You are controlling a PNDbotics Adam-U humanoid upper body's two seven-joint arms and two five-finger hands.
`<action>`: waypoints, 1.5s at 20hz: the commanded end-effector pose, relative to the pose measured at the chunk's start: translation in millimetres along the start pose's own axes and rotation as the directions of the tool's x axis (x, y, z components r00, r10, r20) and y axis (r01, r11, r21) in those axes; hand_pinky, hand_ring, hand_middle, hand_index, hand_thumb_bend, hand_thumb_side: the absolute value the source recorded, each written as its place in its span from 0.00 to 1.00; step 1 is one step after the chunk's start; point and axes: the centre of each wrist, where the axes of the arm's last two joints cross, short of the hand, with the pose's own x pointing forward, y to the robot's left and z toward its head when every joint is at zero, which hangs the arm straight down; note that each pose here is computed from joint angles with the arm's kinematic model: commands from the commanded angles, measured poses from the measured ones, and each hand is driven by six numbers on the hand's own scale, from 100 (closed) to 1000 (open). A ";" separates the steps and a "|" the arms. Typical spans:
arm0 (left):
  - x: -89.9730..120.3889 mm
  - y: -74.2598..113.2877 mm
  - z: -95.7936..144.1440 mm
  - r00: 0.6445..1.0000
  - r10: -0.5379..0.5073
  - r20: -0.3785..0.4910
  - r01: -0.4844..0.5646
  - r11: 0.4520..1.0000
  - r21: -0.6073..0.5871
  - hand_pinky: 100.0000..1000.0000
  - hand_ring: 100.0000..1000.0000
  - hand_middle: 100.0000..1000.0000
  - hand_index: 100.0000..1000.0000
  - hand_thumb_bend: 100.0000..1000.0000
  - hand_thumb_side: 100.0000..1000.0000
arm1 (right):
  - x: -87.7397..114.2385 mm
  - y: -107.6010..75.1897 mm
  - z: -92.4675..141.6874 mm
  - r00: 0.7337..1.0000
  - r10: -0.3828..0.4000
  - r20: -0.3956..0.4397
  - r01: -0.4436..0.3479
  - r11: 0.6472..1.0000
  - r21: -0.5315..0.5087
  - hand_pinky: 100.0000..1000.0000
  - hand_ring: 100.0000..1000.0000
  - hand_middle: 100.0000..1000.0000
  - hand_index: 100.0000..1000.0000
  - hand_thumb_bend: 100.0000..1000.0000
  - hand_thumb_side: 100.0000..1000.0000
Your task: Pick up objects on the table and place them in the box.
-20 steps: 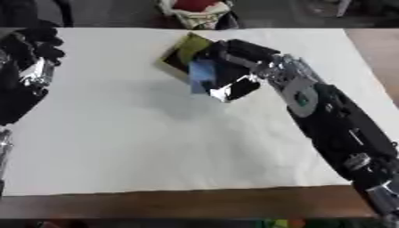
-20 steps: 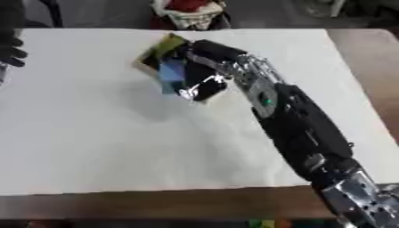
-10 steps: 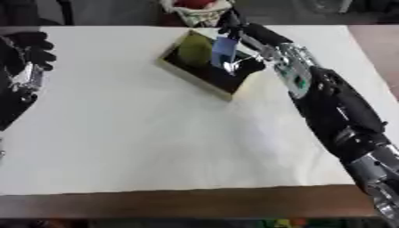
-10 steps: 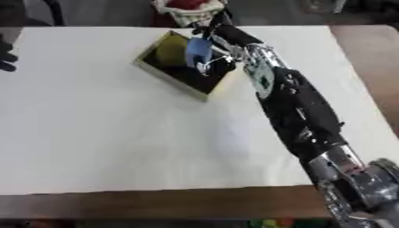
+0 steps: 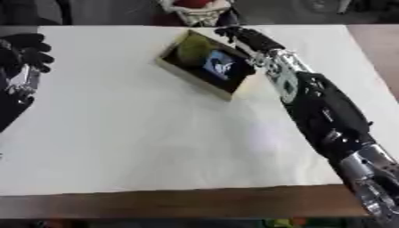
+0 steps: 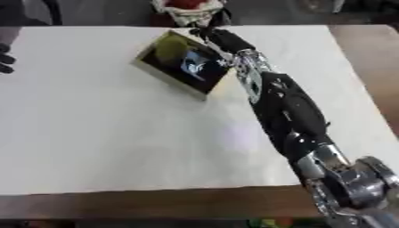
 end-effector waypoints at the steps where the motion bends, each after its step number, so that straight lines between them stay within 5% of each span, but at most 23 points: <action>1: 5.9 5.7 -3.7 1.000 -0.015 0.026 0.015 1.000 0.008 0.58 0.61 0.60 0.76 0.00 0.58 | -2.0 -17.4 0.2 1.000 0.020 0.016 -0.019 0.998 -0.057 0.80 0.81 0.90 1.00 0.06 0.49; 5: 3.7 7.2 -1.1 1.000 -0.020 0.014 0.019 1.000 0.021 0.58 0.60 0.59 0.76 0.00 0.58 | -2.9 -37.1 7.7 0.996 -0.006 0.090 0.021 0.985 -0.169 0.77 0.77 0.80 0.98 0.00 0.36; 9: 0.7 8.4 2.4 1.000 -0.021 0.000 0.021 0.999 0.046 0.57 0.60 0.59 0.75 0.00 0.58 | -4.3 -61.8 24.7 0.971 -0.121 0.205 0.178 0.940 -0.290 0.73 0.73 0.73 0.95 0.00 0.24; 12: -0.9 9.7 4.9 1.000 -0.019 -0.007 0.020 0.997 0.076 0.57 0.59 0.58 0.74 0.00 0.57 | -4.0 -85.8 47.5 0.932 -0.204 0.299 0.311 0.874 -0.373 0.71 0.71 0.70 0.93 0.00 0.13; 18: -3.5 8.6 9.3 1.000 0.006 -0.001 -0.006 0.991 0.130 0.56 0.59 0.58 0.74 0.00 0.58 | 2.5 -108.3 102.6 0.835 -0.354 0.420 0.536 0.693 -0.481 0.69 0.68 0.66 0.90 0.00 0.14; 23: -5.2 6.9 11.0 1.000 0.022 0.012 -0.023 0.986 0.164 0.57 0.60 0.58 0.74 0.00 0.58 | 3.7 -94.1 146.2 0.754 -0.459 0.470 0.656 0.558 -0.508 0.67 0.66 0.63 0.88 0.00 0.24; 30: -8.7 0.7 15.4 0.999 0.041 0.024 -0.045 0.984 0.171 0.57 0.61 0.60 0.75 0.00 0.60 | 9.3 -65.8 177.7 0.707 -0.538 0.459 0.703 0.468 -0.535 0.66 0.65 0.62 0.86 0.00 0.34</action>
